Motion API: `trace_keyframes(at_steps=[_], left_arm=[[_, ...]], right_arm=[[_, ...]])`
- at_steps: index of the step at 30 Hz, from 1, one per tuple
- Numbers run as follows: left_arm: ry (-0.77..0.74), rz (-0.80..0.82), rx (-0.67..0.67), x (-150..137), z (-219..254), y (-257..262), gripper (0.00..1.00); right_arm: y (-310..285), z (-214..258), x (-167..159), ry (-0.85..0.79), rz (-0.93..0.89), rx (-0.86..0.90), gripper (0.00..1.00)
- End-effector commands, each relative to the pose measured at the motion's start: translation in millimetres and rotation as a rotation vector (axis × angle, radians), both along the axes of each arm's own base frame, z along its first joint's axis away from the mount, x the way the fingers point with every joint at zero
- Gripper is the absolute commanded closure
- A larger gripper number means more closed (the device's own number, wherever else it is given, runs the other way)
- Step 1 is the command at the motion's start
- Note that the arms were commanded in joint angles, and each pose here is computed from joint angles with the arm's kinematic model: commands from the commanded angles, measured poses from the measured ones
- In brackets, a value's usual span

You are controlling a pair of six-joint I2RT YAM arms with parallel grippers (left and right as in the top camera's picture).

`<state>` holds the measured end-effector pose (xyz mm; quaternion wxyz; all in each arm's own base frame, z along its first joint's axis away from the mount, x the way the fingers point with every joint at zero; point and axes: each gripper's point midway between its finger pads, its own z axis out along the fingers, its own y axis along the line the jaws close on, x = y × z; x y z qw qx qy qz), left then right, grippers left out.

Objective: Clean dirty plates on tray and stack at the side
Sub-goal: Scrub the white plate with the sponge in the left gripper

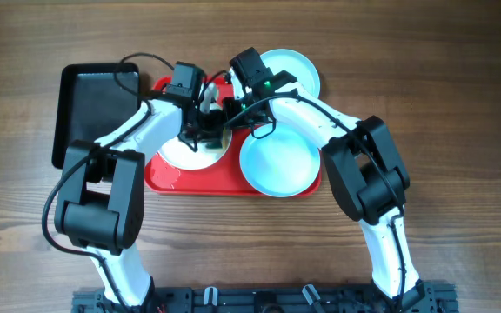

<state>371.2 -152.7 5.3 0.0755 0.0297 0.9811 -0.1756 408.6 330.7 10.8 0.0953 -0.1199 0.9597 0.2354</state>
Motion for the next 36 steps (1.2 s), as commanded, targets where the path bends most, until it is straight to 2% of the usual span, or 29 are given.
trace_keyframes(at_steps=[1, 2, 4, 5, 9, 15, 19, 29, 32, 36], left_arm=[[0.145, -0.04, 0.077, -36.7, -19.2, 20.7, 0.96], [0.188, 0.024, 0.193, -43.1, -23.8, 50.3, 0.96], [0.203, 0.089, 0.291, -44.5, -25.6, 73.9, 0.96], [0.199, 0.231, 0.484, -43.4, -24.2, 119.3, 0.96], [0.17, 0.324, 0.603, -40.0, -19.7, 145.0, 0.96], [0.138, 0.42, 0.67, -36.4, -15.6, 157.2, 0.96], [0.098, 0.438, 0.66, -26.5, -15.1, 156.7, 0.96], [-0.03, 0.48, 0.58, 20.4, 9.0, 145.4, 0.96], [-0.042, 0.474, 0.484, 32.0, 12.7, 129.2, 0.96], [-0.034, 0.392, 0.284, 40.9, 11.5, 91.4, 0.96]], right_arm=[[6.0, -1.2, 1.5, -0.013, 0.017, 0.004, 0.96], [6.0, -1.2, 1.5, -0.013, 0.017, 0.004, 0.96], [6.0, -1.2, 1.5, -0.013, 0.017, 0.004, 0.96], [6.0, -1.2, 1.5, -0.013, 0.017, 0.004, 0.96], [6.0, -1.2, 1.5, -0.013, 0.017, 0.004, 0.96], [6.0, -1.3, 1.3, -0.012, 0.017, 0.004, 0.96], [6.0, -1.3, 1.3, -0.012, 0.017, 0.004, 0.96], [5.8, -1.4, 1.1, -0.011, 0.017, 0.003, 0.95], [5.8, -1.4, 1.1, -0.011, 0.016, 0.003, 0.96], [5.7, -1.5, 1.0, -0.01, 0.017, 0.003, 0.96]])
